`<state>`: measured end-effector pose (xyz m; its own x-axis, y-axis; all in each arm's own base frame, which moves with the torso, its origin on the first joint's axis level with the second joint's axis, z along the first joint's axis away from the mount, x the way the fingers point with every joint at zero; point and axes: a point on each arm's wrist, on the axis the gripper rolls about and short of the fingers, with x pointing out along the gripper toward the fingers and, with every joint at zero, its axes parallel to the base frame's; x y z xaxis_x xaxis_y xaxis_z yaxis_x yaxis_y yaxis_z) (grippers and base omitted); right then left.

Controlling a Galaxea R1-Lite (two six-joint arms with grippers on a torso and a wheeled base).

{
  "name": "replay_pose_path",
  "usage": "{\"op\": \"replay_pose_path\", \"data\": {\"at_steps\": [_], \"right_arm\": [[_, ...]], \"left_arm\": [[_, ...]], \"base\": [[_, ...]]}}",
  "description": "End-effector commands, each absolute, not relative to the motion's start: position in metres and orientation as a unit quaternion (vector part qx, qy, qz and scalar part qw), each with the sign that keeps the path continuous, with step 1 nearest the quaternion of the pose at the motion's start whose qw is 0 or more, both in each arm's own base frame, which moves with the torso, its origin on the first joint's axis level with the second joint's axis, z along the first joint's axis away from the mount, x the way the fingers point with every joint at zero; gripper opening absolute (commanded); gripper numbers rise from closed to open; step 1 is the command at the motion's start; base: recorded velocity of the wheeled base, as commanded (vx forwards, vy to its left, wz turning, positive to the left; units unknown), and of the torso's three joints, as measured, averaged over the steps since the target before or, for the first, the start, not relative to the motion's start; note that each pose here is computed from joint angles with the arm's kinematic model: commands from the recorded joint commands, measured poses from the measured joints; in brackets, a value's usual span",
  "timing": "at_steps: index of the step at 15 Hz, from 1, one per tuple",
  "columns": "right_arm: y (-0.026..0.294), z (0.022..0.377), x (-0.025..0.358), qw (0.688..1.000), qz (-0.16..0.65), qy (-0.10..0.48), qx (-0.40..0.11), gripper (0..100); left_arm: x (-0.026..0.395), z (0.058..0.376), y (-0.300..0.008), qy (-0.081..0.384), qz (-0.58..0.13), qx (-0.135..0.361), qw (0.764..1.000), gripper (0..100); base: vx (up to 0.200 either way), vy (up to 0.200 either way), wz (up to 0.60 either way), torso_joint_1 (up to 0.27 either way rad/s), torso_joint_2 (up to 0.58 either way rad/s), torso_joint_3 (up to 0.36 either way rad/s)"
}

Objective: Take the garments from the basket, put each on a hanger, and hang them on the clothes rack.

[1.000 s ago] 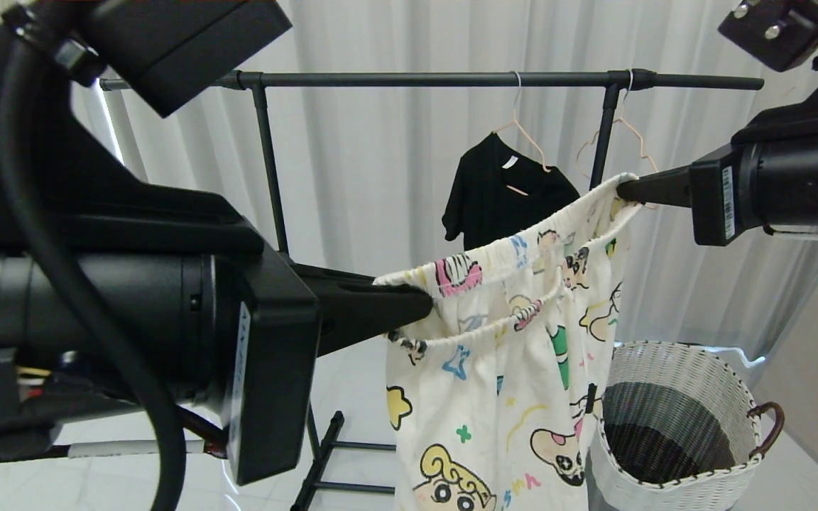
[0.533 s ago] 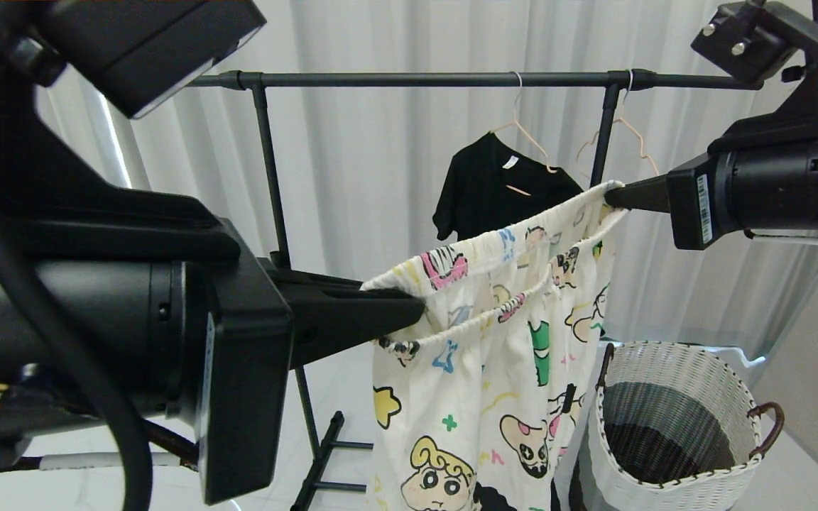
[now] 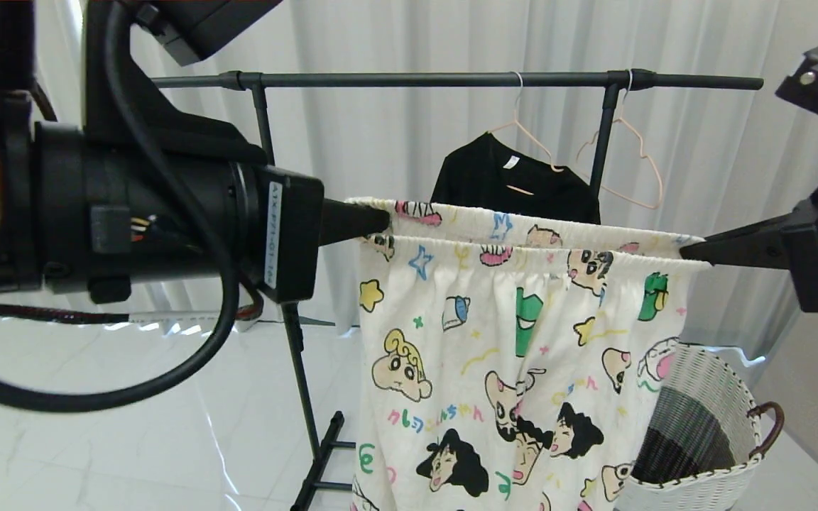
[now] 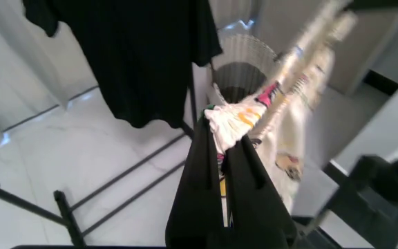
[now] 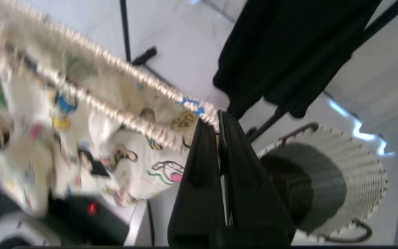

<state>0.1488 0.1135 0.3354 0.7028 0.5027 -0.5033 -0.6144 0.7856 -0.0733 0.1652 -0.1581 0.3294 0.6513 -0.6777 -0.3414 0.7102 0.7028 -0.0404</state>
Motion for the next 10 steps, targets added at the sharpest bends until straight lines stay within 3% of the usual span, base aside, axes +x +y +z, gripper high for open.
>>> {"op": "replay_pose_path", "data": {"at_steps": [1, 10], "right_arm": [[0.1016, 0.3427, 0.1335, 0.917, 0.308, 0.226, -0.117, 0], [0.1025, 0.3424, 0.1348, 0.917, 0.306, 0.227, -0.117, 0]], "left_arm": [[0.1815, 0.3245, -0.1638, 0.180, -0.368, 0.050, 0.911, 0], [0.1776, 0.3223, -0.1608, 0.183, -0.368, 0.051, 0.910, 0]], "base": [[0.000, 0.000, 0.00, 0.000, 0.00, 0.000], [0.000, 0.000, 0.00, 0.000, 0.00, 0.000]]}}
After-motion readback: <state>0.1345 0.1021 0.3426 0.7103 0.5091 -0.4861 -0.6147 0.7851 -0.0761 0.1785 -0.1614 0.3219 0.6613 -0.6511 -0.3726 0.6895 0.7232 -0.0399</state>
